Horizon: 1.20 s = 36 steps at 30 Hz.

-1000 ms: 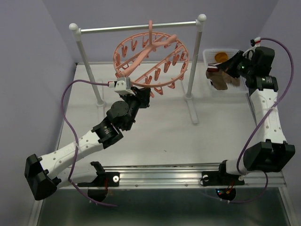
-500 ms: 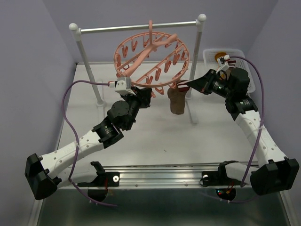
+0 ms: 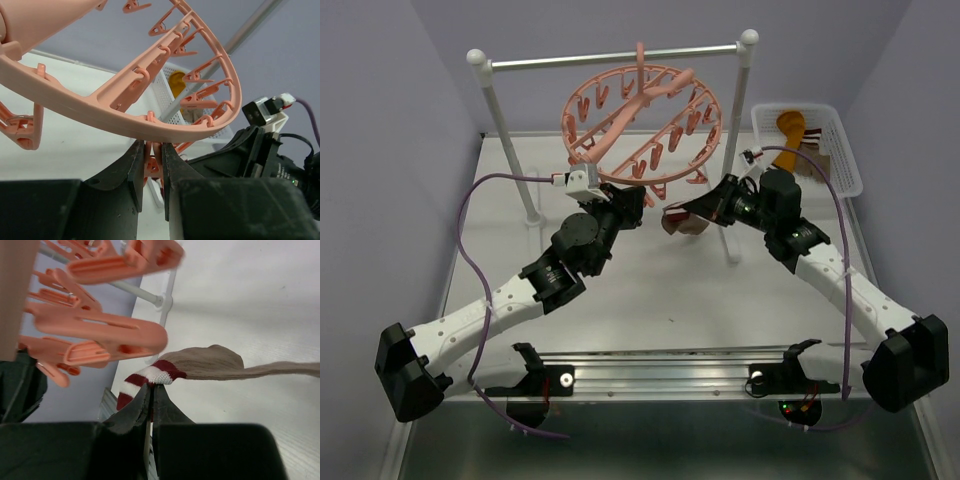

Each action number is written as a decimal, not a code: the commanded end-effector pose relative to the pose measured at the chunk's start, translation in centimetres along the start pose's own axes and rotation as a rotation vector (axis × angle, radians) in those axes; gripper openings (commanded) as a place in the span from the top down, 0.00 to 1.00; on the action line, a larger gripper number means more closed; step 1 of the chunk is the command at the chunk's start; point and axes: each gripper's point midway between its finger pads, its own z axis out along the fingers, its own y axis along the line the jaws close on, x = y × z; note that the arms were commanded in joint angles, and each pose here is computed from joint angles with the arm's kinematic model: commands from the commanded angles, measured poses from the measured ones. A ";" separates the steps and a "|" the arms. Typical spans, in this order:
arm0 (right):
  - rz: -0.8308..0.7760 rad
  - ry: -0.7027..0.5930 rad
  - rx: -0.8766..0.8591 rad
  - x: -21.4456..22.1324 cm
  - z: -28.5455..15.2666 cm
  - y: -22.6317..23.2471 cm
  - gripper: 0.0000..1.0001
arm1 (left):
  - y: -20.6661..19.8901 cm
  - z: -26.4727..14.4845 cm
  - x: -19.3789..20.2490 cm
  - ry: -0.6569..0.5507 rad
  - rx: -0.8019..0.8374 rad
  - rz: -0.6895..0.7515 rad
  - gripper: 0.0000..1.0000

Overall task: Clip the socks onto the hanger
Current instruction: Clamp the sock onto the hanger.

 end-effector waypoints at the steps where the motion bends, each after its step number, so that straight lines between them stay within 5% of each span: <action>1: -0.013 -0.183 0.025 -2.5 -0.1 0.3 0.99 | -0.7 0.3 -2.5 -0.085 0.001 -0.073 1.00; 16: -0.012 -0.251 -0.213 -1.6 0.1 5.7 0.99 | -0.7 0.6 -2.4 -0.085 -0.017 -0.125 1.00; 36: 0.117 -0.228 -0.159 1.5 0.6 4.0 0.99 | 0.5 0.1 -3.2 -0.117 -0.085 -0.173 1.00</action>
